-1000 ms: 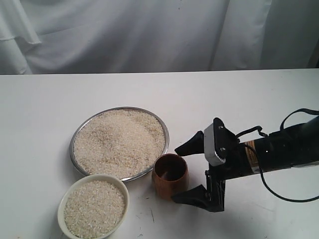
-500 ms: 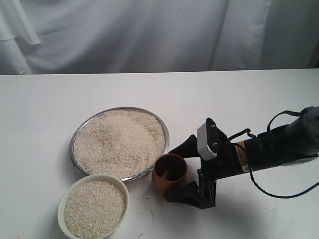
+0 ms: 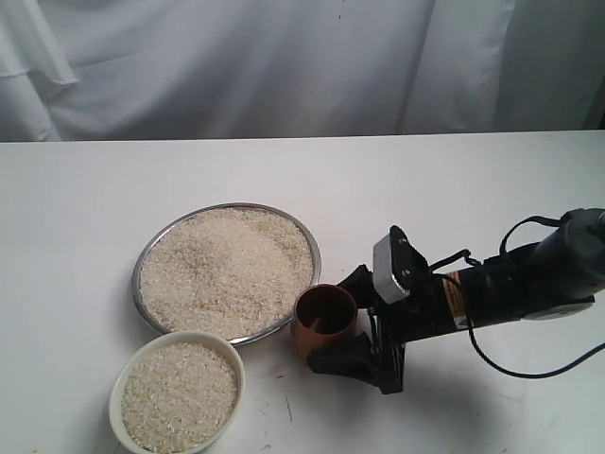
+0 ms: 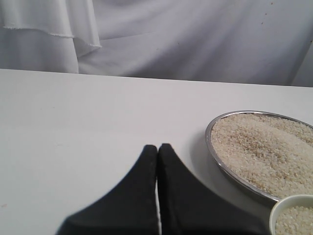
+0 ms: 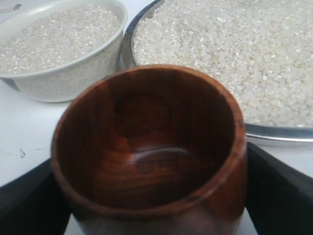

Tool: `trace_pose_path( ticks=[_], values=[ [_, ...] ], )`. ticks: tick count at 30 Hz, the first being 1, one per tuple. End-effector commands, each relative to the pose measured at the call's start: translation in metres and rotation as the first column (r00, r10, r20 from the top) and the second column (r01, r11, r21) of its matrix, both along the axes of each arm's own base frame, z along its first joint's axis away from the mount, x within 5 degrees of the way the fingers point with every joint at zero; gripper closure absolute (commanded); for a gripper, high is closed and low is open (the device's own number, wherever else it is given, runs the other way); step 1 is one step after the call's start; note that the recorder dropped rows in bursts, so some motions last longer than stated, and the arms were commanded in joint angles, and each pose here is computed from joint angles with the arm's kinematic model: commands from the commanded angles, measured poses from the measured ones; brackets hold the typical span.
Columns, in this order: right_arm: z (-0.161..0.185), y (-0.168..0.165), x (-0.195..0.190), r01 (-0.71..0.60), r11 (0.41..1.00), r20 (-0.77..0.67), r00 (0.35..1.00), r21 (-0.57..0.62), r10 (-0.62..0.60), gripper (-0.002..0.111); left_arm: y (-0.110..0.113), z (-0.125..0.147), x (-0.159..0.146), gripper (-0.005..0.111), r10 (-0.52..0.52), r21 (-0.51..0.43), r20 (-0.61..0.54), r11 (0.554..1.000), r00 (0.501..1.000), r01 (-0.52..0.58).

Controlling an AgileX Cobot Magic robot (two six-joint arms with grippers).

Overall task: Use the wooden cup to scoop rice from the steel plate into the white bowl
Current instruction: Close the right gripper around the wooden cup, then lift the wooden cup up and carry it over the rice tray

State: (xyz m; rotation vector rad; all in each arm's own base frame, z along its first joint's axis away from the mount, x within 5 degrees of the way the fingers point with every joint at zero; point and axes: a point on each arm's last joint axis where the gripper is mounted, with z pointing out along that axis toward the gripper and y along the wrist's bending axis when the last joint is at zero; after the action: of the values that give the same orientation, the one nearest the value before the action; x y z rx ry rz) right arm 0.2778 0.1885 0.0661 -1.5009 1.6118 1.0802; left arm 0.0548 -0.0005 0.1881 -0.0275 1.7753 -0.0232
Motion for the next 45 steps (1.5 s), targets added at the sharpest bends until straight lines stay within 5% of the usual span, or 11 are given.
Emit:
trace_pose_path(
  ticks=[1, 9, 15, 23, 32, 36, 40, 45],
  values=[
    [0.003, 0.0, 0.002, 0.012, 1.0, -0.026, 1.0, 0.013, -0.012, 0.078, 0.0, -0.001, 0.0, 0.107, -0.001, -0.004, 0.007, 1.0, 1.0, 0.001],
    [0.007, -0.001, 0.002, 0.005, 1.0, -0.035, 0.999, 0.007, -0.005, 0.082, 0.0, -0.001, 0.0, 0.107, -0.001, -0.004, 0.007, 1.0, 1.0, 0.001],
    [0.028, -0.004, 0.008, 0.113, 0.992, -0.118, 0.986, -0.05, -0.119, 0.108, 0.0, -0.001, 0.0, 0.107, -0.001, -0.004, 0.007, 1.0, 1.0, 0.001],
    [0.071, -0.02, 0.012, 0.271, 0.922, -0.057, 0.953, -0.278, -0.297, 0.108, 0.0, -0.001, 0.0, 0.107, -0.001, -0.004, 0.007, 1.0, 1.0, 0.001],
    [0.129, -0.007, 0.033, 0.405, 0.893, 0.148, 0.913, -0.198, -0.381, 0.108, 0.0, -0.001, 0.0, 0.107, -0.001, -0.004, 0.007, 1.0, 1.0, 0.001],
    [0.149, 0.008, 0.053, 0.479, 0.86, 0.341, 0.849, -0.173, -0.404, 0.108, 0.0, -0.001, 0.0, 0.107, -0.001, -0.004, 0.007, 1.0, 1.0, 0.001],
    [0.17, 0.012, 0.072, 0.597, 0.788, 0.545, 0.715, -0.148, -0.439, 0.108, 0.0, -0.001, 0.0, 0.107, -0.001, -0.004, 0.007, 1.0, 1.0, 0.001],
    [0.187, 0.004, 0.089, 0.709, 0.696, 0.647, 0.582, -0.108, -0.492, 0.108, 0.0, -0.001, 0.0, 0.107, -0.001, -0.004, 0.007, 1.0, 1.0, 0.001]
  ],
)
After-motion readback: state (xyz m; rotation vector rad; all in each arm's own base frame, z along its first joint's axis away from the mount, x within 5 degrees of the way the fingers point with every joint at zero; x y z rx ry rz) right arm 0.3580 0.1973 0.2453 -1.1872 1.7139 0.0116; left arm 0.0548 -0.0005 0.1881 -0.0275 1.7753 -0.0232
